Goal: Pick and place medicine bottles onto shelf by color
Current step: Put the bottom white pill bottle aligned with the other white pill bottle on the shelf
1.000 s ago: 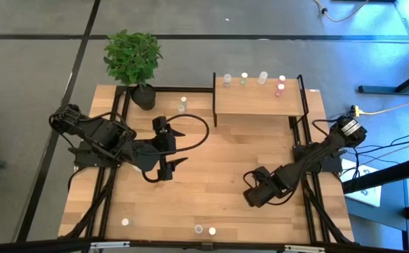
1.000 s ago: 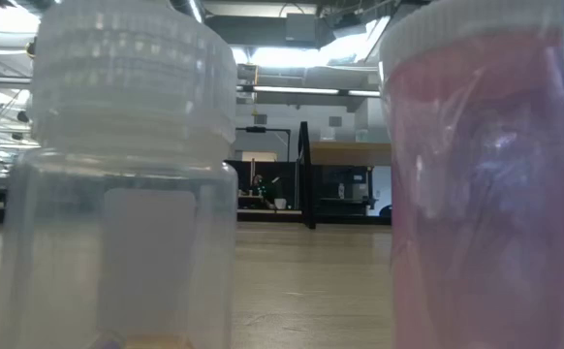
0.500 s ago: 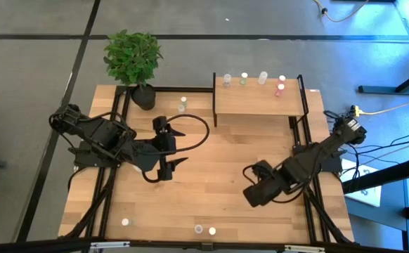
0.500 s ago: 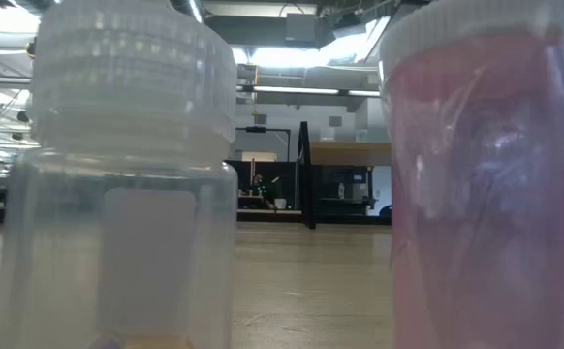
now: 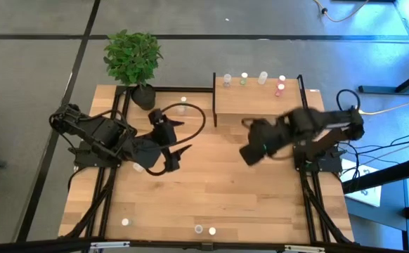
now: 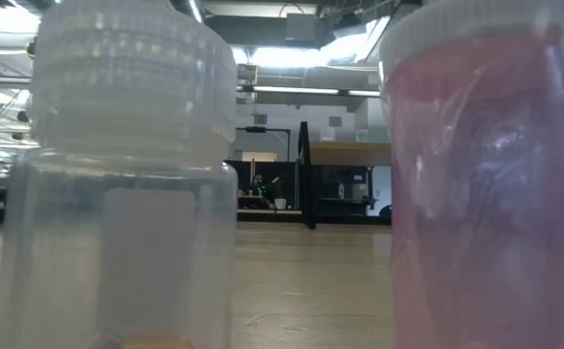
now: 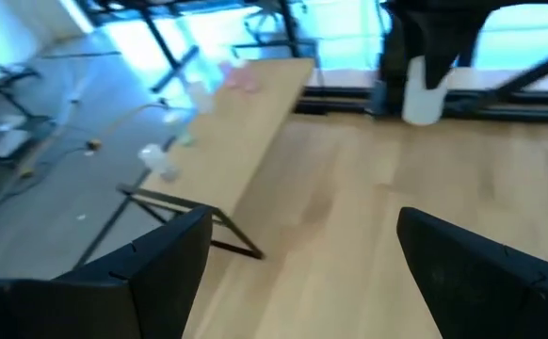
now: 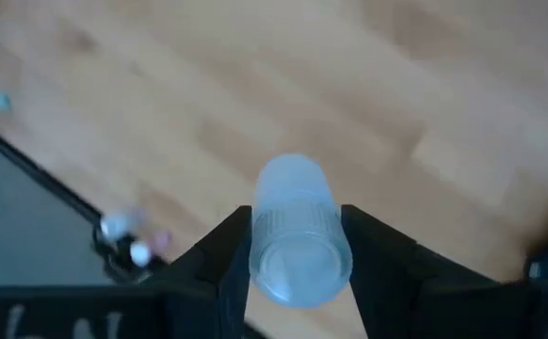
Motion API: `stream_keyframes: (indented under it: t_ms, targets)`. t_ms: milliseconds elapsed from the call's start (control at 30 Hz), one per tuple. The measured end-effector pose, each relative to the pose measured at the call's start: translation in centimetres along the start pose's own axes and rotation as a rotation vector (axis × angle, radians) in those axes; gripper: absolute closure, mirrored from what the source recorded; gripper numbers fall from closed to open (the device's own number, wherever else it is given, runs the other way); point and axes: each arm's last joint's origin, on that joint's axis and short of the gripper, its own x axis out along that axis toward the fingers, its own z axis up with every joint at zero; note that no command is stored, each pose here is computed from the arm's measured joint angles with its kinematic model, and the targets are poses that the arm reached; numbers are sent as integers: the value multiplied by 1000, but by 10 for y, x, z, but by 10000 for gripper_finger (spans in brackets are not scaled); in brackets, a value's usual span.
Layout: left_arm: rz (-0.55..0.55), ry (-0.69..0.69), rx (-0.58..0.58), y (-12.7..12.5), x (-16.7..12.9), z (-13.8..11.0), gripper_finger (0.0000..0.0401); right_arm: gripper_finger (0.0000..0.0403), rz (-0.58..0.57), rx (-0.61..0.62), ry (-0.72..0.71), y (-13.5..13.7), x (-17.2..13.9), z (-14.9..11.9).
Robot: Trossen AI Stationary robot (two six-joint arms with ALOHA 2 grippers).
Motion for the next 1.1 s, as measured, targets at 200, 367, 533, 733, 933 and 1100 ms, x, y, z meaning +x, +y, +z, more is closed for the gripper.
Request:
stream_keyframes:
  t_ms: [200,367,533,733,933,1100]
  targets:
    - [139,-36,-40,9,5,2,67,252,25,-45,-108,-23,-19,57]
    - [214,-17,-95,26,21,6,67,252,13,-66,-156,-55,-29,103]
    - [228,58,-126,46,46,6,67,252,-15,-58,-183,-94,-35,139]
    - [292,72,-178,66,64,9,67,252,-95,-30,-186,-134,-32,164]
    - [341,47,-153,76,70,14,67,252,-181,24,-110,-166,-11,176]
    - [360,59,-162,80,80,14,67,252,-228,87,-72,-179,3,180]
